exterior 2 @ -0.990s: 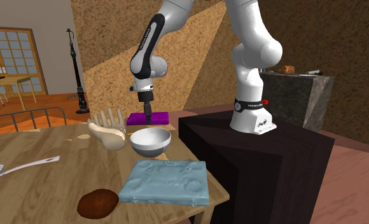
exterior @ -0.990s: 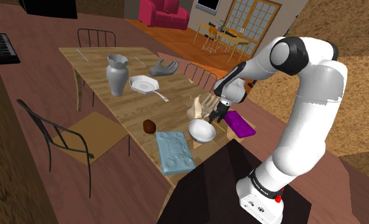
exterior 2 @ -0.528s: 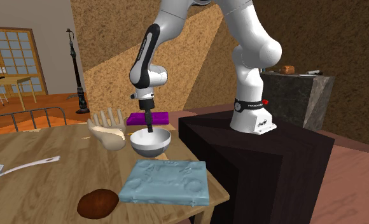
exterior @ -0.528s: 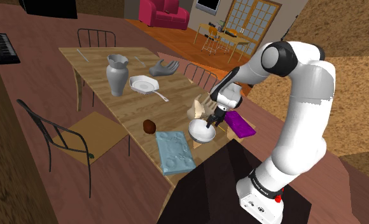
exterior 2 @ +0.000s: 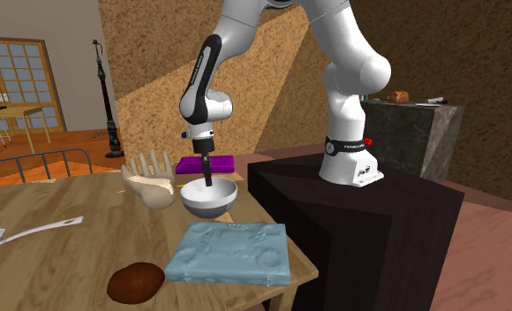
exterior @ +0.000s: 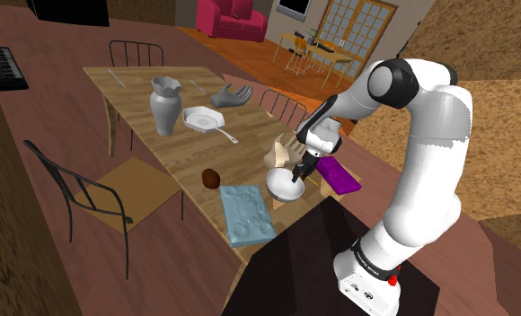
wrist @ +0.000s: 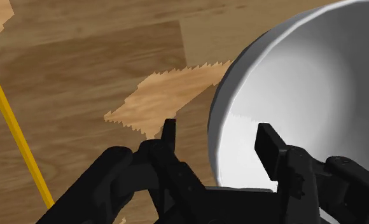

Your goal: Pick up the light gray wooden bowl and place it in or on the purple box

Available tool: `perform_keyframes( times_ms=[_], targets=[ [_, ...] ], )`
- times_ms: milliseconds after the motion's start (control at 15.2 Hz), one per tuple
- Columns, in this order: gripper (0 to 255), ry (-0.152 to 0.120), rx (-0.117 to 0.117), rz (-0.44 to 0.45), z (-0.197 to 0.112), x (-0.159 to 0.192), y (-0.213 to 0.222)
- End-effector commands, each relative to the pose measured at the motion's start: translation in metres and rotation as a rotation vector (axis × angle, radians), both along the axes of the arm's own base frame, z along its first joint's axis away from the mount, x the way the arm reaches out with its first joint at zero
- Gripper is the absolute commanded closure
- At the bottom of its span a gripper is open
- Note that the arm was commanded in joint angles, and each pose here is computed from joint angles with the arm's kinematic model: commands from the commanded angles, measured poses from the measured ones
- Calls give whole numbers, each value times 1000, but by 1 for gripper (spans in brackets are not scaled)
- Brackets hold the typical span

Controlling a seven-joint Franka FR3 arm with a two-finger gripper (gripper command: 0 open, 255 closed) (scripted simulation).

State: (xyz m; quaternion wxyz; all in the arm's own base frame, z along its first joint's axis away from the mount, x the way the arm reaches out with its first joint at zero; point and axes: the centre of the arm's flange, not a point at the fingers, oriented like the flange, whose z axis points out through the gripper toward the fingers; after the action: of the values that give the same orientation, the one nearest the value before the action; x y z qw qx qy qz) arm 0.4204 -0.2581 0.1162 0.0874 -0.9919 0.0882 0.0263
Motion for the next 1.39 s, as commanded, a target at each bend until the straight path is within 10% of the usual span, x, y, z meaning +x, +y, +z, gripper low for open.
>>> perform_keyframes(
  times_ms=[0,1320],
  targets=[
    [255,0,0,0,0,0,0],
    [255,0,0,0,63,0,0]
  ],
)
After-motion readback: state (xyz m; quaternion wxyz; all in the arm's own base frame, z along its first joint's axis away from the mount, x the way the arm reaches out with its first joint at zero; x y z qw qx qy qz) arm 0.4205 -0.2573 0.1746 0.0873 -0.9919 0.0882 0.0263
